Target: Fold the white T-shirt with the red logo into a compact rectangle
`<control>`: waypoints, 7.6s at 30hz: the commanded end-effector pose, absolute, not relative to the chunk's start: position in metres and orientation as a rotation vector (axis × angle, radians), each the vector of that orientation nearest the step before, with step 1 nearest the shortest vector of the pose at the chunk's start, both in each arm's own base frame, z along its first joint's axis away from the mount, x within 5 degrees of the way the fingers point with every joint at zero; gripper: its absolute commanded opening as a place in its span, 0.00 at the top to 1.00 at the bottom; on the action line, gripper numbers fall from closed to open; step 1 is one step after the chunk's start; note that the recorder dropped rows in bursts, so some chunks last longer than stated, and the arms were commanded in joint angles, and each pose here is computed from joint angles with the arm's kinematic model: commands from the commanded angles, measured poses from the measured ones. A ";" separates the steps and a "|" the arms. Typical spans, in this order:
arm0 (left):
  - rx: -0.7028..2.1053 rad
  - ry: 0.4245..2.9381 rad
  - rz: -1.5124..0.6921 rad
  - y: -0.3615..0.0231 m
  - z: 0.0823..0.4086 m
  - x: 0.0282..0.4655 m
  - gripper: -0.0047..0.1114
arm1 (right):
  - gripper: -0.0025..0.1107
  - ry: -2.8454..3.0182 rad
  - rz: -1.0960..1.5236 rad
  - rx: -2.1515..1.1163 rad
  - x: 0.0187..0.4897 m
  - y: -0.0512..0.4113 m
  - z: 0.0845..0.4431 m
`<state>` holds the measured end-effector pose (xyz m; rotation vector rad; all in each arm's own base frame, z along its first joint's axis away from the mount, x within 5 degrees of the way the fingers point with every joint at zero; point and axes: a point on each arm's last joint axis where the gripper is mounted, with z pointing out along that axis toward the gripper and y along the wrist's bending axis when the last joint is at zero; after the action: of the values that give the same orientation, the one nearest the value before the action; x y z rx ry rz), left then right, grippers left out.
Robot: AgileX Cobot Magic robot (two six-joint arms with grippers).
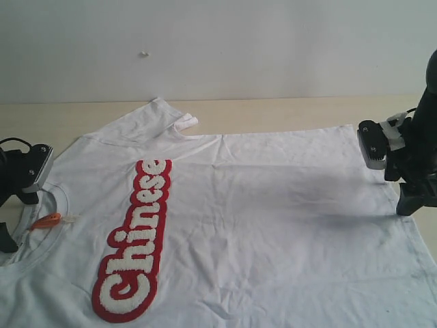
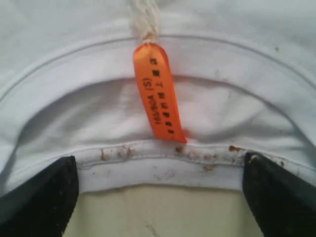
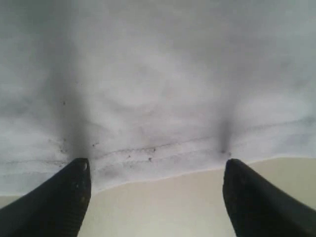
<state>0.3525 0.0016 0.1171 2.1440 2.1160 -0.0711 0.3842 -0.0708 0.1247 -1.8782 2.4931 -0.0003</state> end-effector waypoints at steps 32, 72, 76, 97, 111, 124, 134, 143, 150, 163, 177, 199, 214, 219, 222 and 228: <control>2.122 2.122 -0.073 0.001 0.116 0.354 0.22 | 0.35 2.530 0.087 -1.897 0.385 -0.070 0.094; 2.156 2.150 -0.160 -0.001 0.102 0.350 0.22 | 0.35 2.546 0.020 -1.765 0.392 -0.070 0.094; 2.156 2.150 -0.160 -0.001 0.102 0.350 0.22 | 0.35 2.545 0.016 -1.771 0.392 -0.070 0.094; 2.138 2.148 -0.129 0.000 0.102 0.352 0.22 | 0.35 2.545 0.020 -1.767 0.392 -0.070 0.094; 2.139 2.149 -0.133 0.000 0.102 0.352 0.22 | 0.37 2.550 0.017 -1.764 0.392 -0.070 0.094; 2.220 2.165 -0.230 0.001 0.102 0.343 0.95 | 0.98 2.702 0.052 -1.579 0.389 -0.070 0.094; 2.219 2.178 -0.134 0.005 0.109 0.345 0.96 | 0.98 2.709 0.016 -1.588 0.387 -0.072 0.107; 2.145 2.167 -0.028 0.005 0.141 0.345 0.96 | 0.98 2.652 -0.031 -1.507 0.388 -0.069 0.139; 2.030 2.155 0.116 0.005 0.178 0.344 0.96 | 0.98 2.595 -0.062 -1.429 0.386 -0.065 0.172; 1.620 2.205 0.460 0.017 0.261 0.326 0.96 | 0.98 2.506 -0.166 -1.148 0.368 -0.058 0.254; 1.152 2.088 0.731 0.024 0.358 0.272 0.96 | 0.98 2.354 -0.283 -0.910 0.316 -0.048 0.351; 0.706 2.152 0.748 0.030 0.418 0.161 0.96 | 0.98 2.283 -0.057 -0.717 0.237 -0.018 0.412; 1.082 2.243 0.640 0.020 0.373 0.206 0.96 | 0.98 2.474 0.098 -0.700 0.258 -0.021 0.351; 1.412 2.223 0.526 0.013 0.310 0.279 0.96 | 0.98 2.657 0.184 -0.640 0.318 -0.034 0.285; 1.361 2.119 0.580 0.014 0.276 0.327 0.96 | 0.98 2.582 0.070 -0.629 0.361 -0.046 0.250; 1.239 1.877 0.694 0.012 0.231 0.385 0.96 | 0.98 2.305 -0.260 -0.522 0.414 -0.068 0.217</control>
<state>0.3659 0.0128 0.2414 1.3132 1.9924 0.6429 0.3948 -0.0557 0.2215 -0.5849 2.4318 -0.1140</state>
